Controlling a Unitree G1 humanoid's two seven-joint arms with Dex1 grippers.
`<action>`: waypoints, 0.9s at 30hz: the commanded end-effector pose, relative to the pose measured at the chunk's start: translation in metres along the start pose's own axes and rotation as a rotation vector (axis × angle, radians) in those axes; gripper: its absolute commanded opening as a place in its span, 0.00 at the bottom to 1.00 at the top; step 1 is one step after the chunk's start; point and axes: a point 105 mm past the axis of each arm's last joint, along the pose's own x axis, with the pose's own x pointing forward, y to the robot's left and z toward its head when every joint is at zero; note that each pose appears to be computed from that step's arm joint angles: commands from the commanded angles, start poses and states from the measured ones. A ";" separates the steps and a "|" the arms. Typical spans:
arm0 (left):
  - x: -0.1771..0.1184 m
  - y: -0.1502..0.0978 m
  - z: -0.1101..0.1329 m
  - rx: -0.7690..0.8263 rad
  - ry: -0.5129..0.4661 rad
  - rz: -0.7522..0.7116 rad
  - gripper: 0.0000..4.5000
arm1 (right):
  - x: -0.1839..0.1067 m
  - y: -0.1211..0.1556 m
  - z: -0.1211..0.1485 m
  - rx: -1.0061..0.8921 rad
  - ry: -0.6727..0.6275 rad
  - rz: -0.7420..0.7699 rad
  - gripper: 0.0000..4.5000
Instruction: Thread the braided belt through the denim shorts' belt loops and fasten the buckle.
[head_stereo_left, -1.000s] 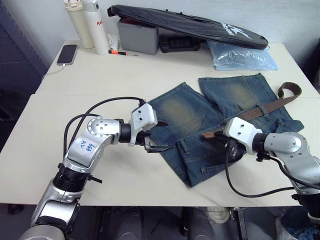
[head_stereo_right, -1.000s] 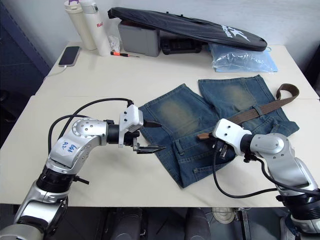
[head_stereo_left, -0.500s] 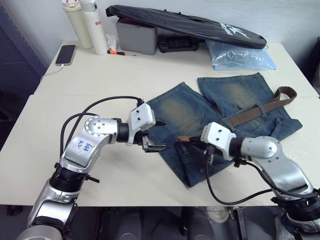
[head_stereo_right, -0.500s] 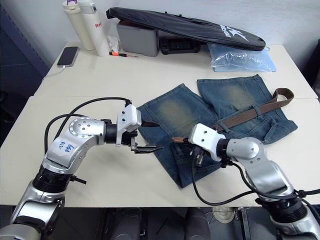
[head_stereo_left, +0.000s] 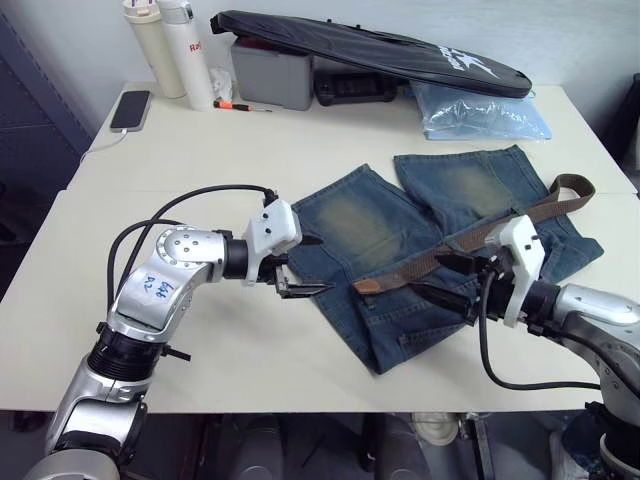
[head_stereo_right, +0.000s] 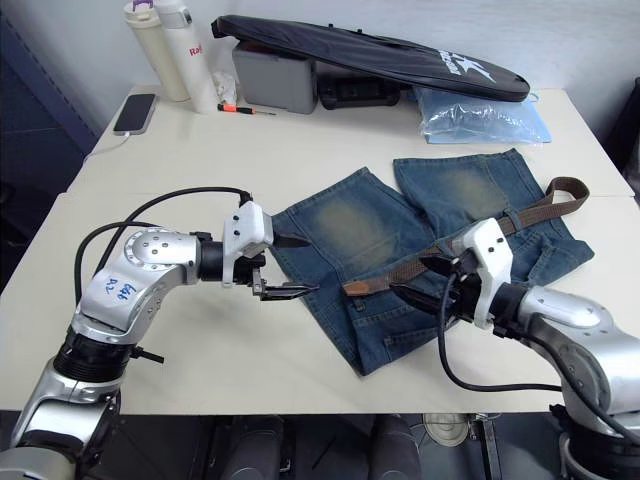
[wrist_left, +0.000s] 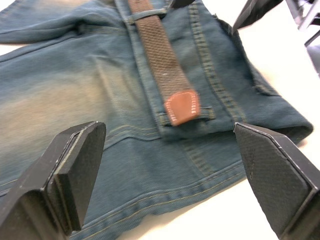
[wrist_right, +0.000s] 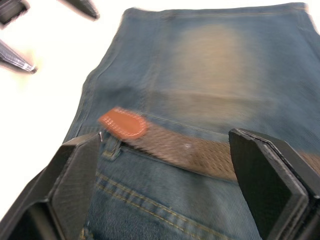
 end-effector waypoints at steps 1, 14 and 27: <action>-0.019 0.001 0.009 0.013 -0.027 0.040 1.00 | 0.002 -0.007 -0.013 0.326 -0.044 -0.029 0.97; -0.035 0.000 0.006 -0.001 0.003 0.109 1.00 | 0.029 -0.020 -0.023 0.707 -0.104 -0.038 0.97; -0.035 0.000 0.006 -0.008 0.002 0.128 1.00 | 0.041 -0.022 -0.015 0.804 -0.162 -0.036 0.97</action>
